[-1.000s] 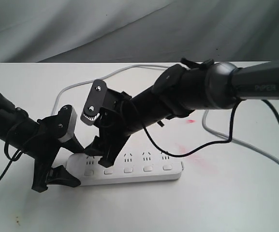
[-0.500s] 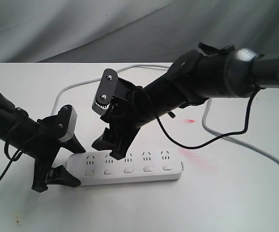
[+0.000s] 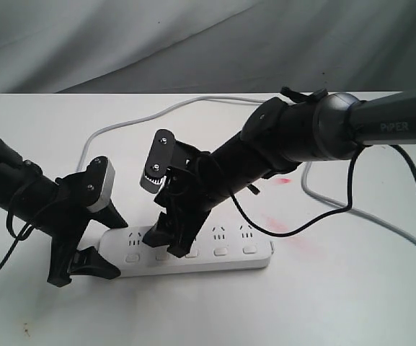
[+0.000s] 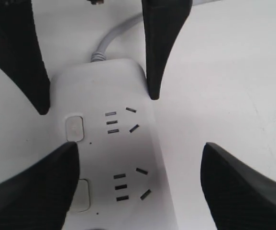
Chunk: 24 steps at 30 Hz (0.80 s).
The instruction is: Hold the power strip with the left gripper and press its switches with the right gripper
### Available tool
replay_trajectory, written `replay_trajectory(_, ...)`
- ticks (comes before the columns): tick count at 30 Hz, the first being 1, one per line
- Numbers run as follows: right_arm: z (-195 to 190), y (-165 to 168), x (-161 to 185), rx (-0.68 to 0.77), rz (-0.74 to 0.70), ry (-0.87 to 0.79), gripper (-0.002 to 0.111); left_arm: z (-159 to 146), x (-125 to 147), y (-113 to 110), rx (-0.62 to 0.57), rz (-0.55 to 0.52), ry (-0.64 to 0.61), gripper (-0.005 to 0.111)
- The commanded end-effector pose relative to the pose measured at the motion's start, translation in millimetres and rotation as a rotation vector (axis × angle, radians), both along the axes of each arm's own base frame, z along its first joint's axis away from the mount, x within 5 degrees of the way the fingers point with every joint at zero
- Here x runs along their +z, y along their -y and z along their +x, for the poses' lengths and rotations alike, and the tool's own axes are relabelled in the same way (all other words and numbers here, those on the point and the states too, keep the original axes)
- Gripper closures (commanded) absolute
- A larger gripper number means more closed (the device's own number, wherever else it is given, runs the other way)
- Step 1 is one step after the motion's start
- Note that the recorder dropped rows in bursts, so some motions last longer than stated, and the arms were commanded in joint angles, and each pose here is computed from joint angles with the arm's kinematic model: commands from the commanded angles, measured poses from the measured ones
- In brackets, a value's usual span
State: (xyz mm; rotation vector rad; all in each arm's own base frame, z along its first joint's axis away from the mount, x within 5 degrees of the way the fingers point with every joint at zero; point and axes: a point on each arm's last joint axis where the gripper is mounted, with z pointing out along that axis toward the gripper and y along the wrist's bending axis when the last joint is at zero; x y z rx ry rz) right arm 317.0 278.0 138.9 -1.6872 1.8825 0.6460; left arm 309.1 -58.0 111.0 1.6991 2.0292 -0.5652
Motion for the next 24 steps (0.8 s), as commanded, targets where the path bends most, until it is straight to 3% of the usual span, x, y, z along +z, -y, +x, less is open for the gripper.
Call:
replay_trajectory(1,-1,3,0,0.012,-0.009,-0.009,0.043,1,1,2,-0.004,-0.004,0.008,0.064)
replay_trajectory(24,1,5,-20,0.004,-0.074,-0.024,0.043,1,1,2,-0.004,-0.004,0.008,0.064)
